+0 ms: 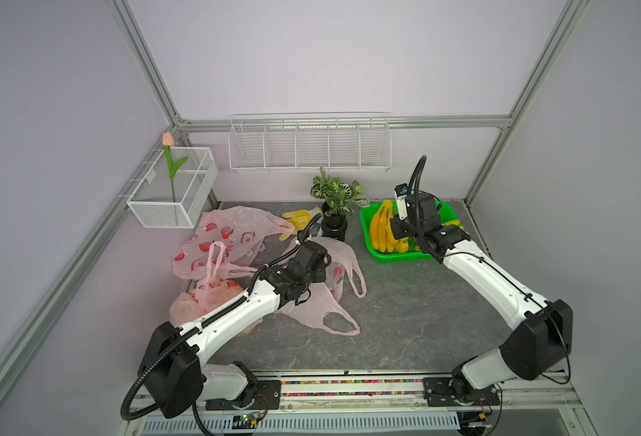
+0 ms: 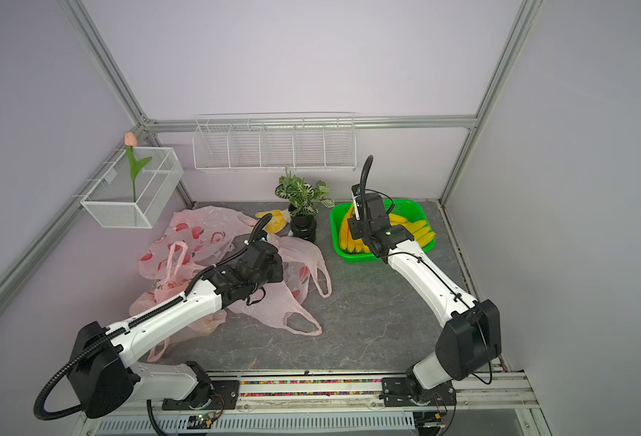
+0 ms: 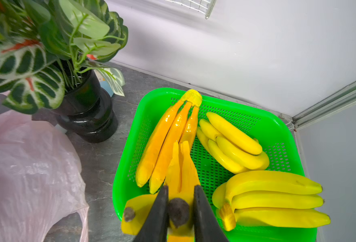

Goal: Place the banana into a plastic bag & tie a knot
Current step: Pick up the banana from the basket, then place the banana into the plastic bag.

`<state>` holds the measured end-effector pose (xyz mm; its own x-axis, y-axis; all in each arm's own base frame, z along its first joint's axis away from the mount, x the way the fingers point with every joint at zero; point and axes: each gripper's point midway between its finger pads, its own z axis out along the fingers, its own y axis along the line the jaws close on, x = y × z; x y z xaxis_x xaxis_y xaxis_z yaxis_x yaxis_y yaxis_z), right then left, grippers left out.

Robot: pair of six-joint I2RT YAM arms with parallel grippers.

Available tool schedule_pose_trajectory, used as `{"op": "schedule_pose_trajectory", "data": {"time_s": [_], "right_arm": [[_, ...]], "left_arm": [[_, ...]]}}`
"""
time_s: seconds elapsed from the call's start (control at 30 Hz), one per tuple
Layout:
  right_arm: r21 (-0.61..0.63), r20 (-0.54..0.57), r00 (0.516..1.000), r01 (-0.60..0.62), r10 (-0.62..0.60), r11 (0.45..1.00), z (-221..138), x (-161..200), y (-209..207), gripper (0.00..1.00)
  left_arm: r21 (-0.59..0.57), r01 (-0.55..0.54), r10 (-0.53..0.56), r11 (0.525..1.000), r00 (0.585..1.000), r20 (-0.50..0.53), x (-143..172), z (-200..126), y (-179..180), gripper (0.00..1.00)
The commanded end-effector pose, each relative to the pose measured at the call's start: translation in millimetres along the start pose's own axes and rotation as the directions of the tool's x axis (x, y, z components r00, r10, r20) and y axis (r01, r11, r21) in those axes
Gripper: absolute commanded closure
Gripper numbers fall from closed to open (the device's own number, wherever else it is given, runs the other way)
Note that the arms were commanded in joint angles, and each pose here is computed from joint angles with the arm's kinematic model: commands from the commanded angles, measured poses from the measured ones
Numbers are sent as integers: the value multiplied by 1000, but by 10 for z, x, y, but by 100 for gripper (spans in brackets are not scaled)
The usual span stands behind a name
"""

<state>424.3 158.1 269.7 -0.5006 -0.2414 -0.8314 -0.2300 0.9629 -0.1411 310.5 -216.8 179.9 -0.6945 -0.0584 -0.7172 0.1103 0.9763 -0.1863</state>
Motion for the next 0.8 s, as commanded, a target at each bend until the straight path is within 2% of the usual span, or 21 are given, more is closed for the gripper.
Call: {"op": "schedule_pose_trajectory", "data": {"time_s": [0.0, 0.2, 0.5, 0.77], "right_arm": [[-61, 57, 994, -88, 91, 994, -153, -80, -11, 83], [-148, 100, 980, -154, 169, 977, -373, -114, 17, 86], [-178, 118, 959, -234, 257, 956, -458, -88, -84, 92], [-267, 177, 934, -257, 309, 929, -811, -214, -57, 93]], "left_arm": [[8, 31, -31, 1000, 1000, -1, -45, -4, -26, 100], [21, 41, -41, 999, 999, -9, -55, 14, -67, 100], [25, 49, -48, 998, 999, -25, -31, 36, -93, 100], [28, 52, -52, 998, 998, -22, -55, 37, -107, 100]]}}
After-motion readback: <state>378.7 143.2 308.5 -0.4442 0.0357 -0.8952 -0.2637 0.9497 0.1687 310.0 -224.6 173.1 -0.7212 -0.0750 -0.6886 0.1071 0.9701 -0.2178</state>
